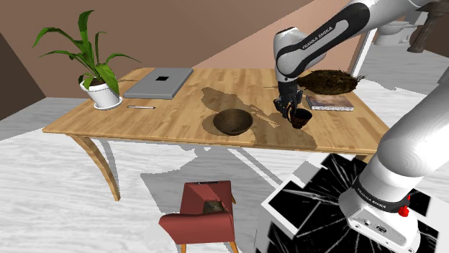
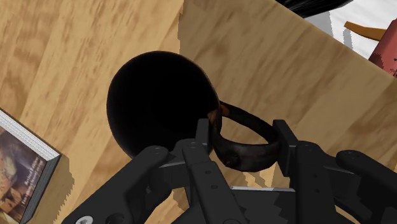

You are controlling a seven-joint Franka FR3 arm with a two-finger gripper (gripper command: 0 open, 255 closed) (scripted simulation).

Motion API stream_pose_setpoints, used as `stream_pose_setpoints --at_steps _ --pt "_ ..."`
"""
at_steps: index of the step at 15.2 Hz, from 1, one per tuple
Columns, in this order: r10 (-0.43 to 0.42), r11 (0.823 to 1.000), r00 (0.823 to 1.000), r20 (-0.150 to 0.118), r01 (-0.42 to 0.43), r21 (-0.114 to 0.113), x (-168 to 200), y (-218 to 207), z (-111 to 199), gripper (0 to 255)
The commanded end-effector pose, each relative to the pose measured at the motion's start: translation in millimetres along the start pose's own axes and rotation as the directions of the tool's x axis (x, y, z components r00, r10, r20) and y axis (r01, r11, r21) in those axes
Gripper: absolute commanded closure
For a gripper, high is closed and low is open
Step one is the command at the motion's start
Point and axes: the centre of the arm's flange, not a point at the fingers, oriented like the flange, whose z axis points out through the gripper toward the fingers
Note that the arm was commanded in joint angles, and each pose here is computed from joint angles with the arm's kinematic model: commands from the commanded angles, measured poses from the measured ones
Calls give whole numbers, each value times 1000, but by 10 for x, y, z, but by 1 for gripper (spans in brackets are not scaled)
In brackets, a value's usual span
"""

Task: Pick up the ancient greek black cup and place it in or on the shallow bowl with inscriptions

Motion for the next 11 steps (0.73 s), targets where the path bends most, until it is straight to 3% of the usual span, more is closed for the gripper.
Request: stream_pose_setpoints --at_steps 1,4,11 --pt "0 1000 1000 0 0 0 0 0 2 255" --pt "0 1000 1000 0 0 0 0 0 2 255" --pt "0 1000 1000 0 0 0 -55 57 -359 255"
